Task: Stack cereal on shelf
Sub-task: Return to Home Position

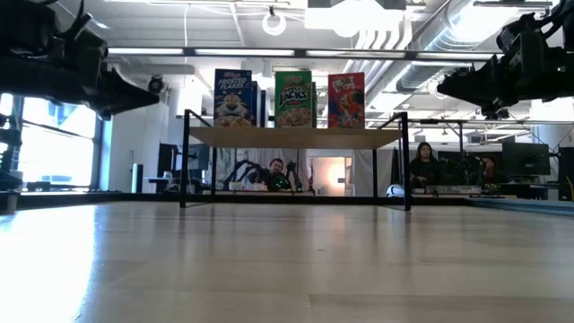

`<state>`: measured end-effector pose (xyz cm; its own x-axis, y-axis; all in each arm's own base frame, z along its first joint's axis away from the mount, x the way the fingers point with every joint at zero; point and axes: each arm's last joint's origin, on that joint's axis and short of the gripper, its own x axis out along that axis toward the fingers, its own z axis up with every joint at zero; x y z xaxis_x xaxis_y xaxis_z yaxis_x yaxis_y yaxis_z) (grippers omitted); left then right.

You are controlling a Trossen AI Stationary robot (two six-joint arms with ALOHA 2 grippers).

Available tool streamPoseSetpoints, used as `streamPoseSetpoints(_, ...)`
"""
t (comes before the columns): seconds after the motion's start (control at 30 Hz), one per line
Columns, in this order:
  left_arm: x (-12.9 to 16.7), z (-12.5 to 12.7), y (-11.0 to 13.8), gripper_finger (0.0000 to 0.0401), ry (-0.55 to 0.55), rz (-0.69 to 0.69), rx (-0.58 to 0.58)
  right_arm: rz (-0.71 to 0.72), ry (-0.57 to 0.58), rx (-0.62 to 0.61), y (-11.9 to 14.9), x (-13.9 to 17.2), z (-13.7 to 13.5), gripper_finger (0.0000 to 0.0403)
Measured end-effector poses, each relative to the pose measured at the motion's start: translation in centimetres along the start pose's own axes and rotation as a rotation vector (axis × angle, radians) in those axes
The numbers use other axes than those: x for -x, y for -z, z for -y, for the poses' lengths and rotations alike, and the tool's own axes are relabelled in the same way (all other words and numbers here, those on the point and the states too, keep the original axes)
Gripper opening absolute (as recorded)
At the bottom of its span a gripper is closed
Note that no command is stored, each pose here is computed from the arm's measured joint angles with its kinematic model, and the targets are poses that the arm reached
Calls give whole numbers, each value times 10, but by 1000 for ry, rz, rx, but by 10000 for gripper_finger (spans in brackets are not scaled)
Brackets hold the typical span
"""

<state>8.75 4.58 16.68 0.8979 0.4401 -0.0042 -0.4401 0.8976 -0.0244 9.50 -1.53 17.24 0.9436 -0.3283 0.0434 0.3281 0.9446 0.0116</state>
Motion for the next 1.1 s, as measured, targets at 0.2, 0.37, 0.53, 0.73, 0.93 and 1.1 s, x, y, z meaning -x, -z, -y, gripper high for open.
streamPoseSetpoints(0.2,-3,-1,5,1,-34,-57,-1,-1,-6,-1,0,0,0,0)
streamPoseSetpoints(0.37,-4,-2,6,1,-50,-67,41,-1,-6,0,0,0,0,0)
streamPoseSetpoints(0.53,-2,-1,3,1,-35,-34,34,-1,-6,0,0,0,0,0)
streamPoseSetpoints(0.73,1,7,-3,1,166,24,23,-2,-6,0,0,0,0,0)
streamPoseSetpoints(0.93,3,11,-6,1,309,56,23,-2,-6,0,0,0,0,0)
streamPoseSetpoints(1.1,3,12,-6,1,322,57,30,-2,-6,1,0,0,0,0)
